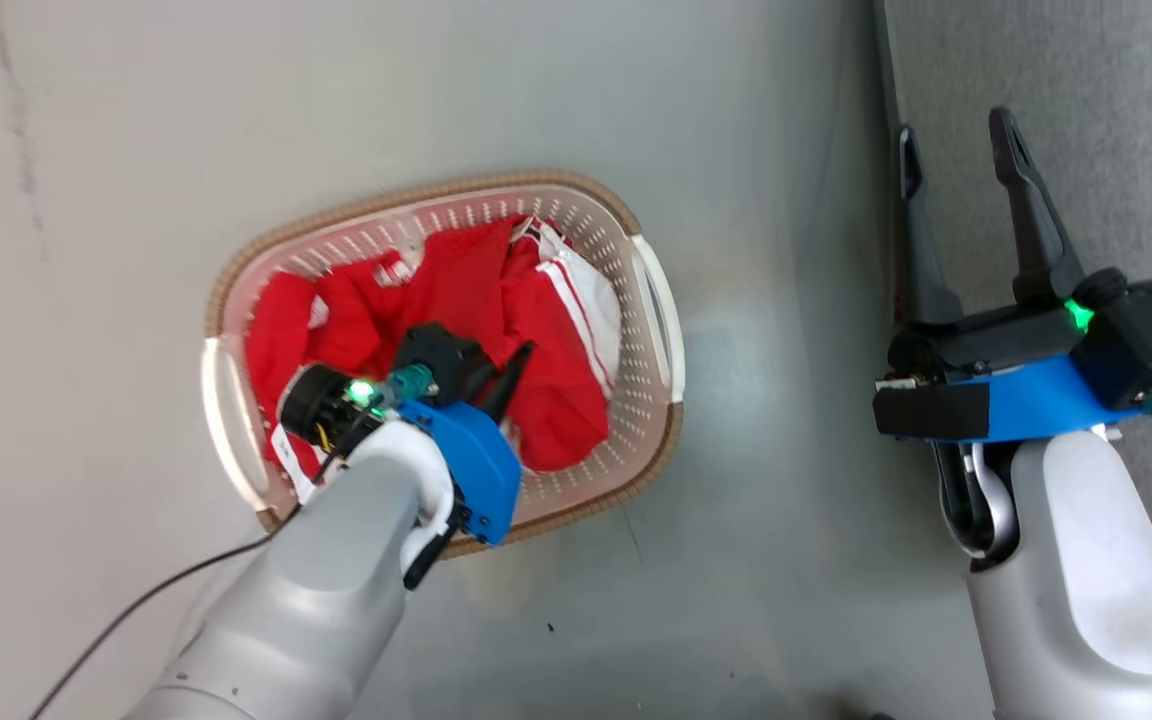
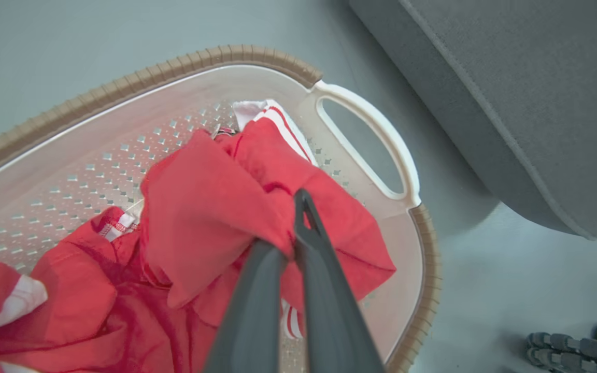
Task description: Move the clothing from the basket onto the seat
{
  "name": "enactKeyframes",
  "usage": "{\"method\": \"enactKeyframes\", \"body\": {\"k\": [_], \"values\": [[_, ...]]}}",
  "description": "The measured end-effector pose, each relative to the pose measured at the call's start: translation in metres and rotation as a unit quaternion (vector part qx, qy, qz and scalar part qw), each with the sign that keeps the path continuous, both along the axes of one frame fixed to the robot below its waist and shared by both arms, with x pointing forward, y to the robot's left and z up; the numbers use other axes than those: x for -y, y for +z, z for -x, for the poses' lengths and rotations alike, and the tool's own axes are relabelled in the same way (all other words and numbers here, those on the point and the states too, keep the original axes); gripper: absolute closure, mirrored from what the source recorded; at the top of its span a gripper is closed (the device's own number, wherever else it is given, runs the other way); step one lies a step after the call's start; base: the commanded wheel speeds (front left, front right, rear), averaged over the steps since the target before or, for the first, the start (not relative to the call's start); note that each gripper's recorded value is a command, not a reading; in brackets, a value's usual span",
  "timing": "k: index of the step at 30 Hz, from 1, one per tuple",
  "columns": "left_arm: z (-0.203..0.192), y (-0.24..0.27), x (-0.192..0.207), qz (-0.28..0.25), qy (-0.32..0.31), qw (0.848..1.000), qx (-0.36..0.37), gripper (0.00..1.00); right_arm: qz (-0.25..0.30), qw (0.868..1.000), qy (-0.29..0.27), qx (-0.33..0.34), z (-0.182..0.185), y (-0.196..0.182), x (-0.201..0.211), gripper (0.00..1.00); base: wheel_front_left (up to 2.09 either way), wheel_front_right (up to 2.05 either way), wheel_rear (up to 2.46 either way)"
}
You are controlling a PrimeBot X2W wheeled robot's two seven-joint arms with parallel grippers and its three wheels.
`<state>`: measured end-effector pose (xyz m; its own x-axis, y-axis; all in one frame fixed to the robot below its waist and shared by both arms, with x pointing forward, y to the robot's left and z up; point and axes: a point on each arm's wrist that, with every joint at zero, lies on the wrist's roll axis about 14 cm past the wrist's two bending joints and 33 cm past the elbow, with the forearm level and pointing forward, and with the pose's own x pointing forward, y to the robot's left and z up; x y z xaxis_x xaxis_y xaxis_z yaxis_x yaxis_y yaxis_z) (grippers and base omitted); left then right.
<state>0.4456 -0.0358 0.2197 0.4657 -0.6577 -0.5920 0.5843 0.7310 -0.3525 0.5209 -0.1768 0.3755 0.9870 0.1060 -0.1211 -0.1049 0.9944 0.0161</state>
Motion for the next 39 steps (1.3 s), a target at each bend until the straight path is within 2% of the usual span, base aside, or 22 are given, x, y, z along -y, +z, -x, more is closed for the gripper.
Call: {"method": "enactKeyframes", "body": {"k": [9, 19, 27, 39], "values": [[-0.006, 0.06, 0.001, 0.035, 0.015, 0.998, 0.055, 1.0, -0.002, 1.0, 0.015, 0.015, 0.012, 0.026, -0.01, 0.0, 0.0, 0.0, 0.0], [-0.023, 0.143, 0.007, 0.076, 0.026, 0.984, 0.157, 1.0, -0.007, 0.999, 0.028, 0.033, 0.029, 0.054, -0.021, 0.0, 0.0, 0.0, 0.0], [-0.031, 0.227, 0.004, 0.099, 0.036, 0.959, 0.263, 1.0, -0.008, 0.998, 0.034, 0.052, 0.051, 0.081, -0.025, 0.0, 0.0, 0.0, 0.0], [-0.022, 0.318, 0.005, 0.114, 0.029, 0.922, 0.369, 1.0, -0.01, 0.997, 0.032, 0.072, 0.086, 0.108, -0.026, 0.0, 0.0, 0.0, 0.0]]}}
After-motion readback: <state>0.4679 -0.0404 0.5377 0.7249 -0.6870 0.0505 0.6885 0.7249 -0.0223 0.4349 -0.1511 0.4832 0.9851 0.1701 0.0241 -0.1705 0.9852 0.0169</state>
